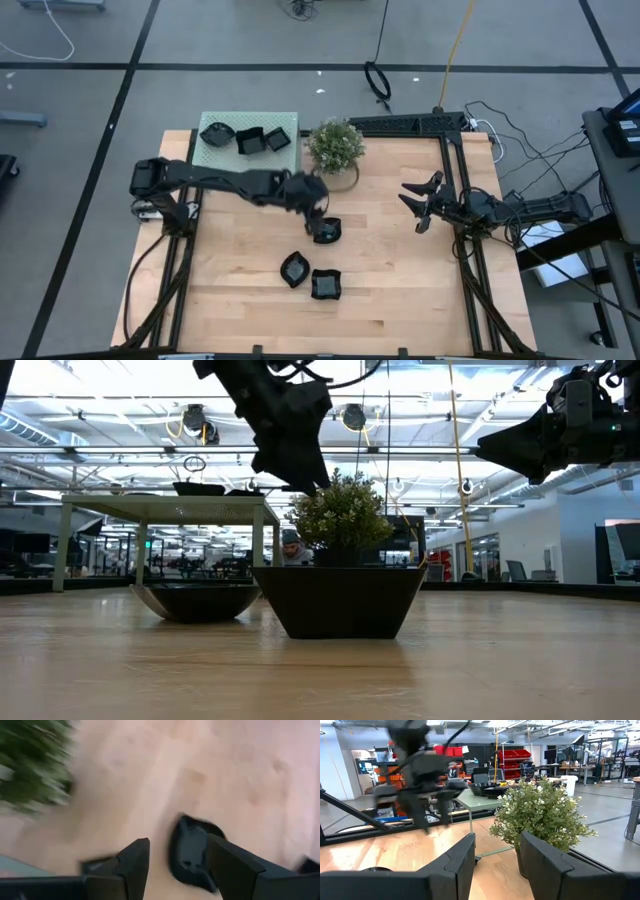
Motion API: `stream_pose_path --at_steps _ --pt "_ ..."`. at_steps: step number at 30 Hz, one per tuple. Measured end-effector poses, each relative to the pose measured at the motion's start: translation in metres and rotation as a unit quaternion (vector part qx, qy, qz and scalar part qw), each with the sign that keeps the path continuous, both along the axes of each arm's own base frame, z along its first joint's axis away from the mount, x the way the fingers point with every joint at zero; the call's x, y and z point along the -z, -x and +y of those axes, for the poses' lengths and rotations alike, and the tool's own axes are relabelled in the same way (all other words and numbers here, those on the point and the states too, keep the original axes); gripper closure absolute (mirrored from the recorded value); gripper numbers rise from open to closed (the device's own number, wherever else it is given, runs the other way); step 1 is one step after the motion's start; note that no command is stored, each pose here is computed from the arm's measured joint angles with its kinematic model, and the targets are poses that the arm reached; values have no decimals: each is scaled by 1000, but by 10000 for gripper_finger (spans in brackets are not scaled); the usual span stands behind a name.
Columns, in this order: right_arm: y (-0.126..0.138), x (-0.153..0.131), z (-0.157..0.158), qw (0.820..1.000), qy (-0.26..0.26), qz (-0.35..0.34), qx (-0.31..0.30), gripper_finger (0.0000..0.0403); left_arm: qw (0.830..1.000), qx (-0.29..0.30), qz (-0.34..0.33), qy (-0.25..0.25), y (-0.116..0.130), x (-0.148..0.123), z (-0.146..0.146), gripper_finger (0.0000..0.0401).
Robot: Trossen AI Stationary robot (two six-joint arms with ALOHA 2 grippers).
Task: Pick & Place Mini shaped plates
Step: Stack the leaf shape plate on top of the leaf shape plate on the shelf
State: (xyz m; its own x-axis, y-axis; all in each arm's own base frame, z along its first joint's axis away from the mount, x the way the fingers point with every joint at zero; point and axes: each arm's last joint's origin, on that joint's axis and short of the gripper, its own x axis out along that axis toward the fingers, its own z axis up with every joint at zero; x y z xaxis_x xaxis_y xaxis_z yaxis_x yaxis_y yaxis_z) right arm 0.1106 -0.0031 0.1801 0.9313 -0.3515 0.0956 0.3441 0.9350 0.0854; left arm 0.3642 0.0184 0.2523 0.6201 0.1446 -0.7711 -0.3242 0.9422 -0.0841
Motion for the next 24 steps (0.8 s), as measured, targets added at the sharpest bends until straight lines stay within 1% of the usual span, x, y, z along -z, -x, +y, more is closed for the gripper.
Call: stream_pose_path --at_steps 2,4,9,11,20,24 --pt "0 0 0 1000 0 0 0 259 1000 19 10 6 -3 6 -16 201" --pt "0 0 0 1000 0 0 0 259 999 37 27 -2 -4 14 -31 201" --pt "0 0 0 1000 0 -1 0 259 990 81 80 -79 -11 44 -57 201" --pt "0 0 0 1000 0 0 0 259 988 85 92 -90 -14 55 -63 201" --pt "0 0 0 1000 0 0 0 259 982 116 110 -98 -26 92 -82 201" --pt "0 0 0 1000 0 0 0 259 977 122 118 -130 -33 113 -84 201"
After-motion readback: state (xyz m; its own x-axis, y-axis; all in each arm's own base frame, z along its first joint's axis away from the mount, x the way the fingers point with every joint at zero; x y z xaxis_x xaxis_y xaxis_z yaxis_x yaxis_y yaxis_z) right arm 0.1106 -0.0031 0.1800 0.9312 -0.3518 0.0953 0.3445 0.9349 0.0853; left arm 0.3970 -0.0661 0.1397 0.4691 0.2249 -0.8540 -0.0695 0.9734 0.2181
